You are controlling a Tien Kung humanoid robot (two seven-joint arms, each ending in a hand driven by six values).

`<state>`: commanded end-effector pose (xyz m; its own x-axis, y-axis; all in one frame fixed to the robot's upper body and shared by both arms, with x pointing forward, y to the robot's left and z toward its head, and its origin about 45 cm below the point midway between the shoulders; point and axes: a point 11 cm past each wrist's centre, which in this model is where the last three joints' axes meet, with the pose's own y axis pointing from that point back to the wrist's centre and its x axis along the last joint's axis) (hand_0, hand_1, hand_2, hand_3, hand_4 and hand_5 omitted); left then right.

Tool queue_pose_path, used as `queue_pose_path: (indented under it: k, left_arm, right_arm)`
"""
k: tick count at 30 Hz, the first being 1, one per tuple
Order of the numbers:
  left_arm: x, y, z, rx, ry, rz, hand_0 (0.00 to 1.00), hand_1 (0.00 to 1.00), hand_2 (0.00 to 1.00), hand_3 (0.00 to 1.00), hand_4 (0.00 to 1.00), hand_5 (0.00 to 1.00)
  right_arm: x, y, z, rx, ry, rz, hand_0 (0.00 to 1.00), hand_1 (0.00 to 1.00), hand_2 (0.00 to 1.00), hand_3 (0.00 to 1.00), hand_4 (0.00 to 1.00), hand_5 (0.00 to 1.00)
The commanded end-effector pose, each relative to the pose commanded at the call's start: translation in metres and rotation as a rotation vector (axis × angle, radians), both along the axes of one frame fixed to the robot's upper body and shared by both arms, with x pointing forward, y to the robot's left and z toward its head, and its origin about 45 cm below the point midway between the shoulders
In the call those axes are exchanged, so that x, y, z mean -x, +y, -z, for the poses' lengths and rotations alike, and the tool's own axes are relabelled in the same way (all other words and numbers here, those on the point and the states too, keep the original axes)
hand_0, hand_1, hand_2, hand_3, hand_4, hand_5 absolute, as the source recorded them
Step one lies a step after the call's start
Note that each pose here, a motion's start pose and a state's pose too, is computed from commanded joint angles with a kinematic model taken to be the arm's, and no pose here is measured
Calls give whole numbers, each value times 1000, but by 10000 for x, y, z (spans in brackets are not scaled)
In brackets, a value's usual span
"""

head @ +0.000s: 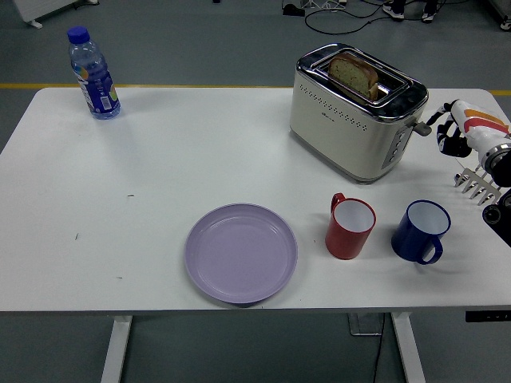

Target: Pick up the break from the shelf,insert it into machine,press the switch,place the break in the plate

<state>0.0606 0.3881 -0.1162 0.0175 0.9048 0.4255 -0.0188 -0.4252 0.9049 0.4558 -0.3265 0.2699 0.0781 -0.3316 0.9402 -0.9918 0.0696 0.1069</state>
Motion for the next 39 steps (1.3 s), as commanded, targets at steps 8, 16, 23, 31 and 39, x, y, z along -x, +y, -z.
queue_pose_path:
  k: [8, 16, 23, 31, 39]
  left_arm:
    - [-2, -3, 1, 1, 1, 2, 622, 443, 423, 503, 255, 810]
    - [3, -4, 2, 1, 2, 1, 622, 443, 423, 503, 255, 810]
    - [25, -11, 6, 2, 10, 7, 622, 443, 423, 503, 254, 809]
    - [44, -13, 10, 3, 15, 12, 622, 443, 423, 503, 256, 811]
    - [55, -15, 12, 4, 19, 15, 622, 443, 423, 504, 255, 810]
  right_arm:
    - [-5, 32, 66, 2, 18, 2, 258, 273, 370, 579, 343, 2]
    - [-4, 21, 126, 3, 32, 12, 258, 273, 370, 579, 342, 2]
    - [11, 16, 243, 1, 57, 25, 253, 273, 370, 578, 345, 2]
    - [22, 65, 305, -3, 65, 21, 253, 273, 370, 578, 345, 2]
    - [22, 134, 414, -6, 84, 21, 254, 273, 370, 579, 344, 2]
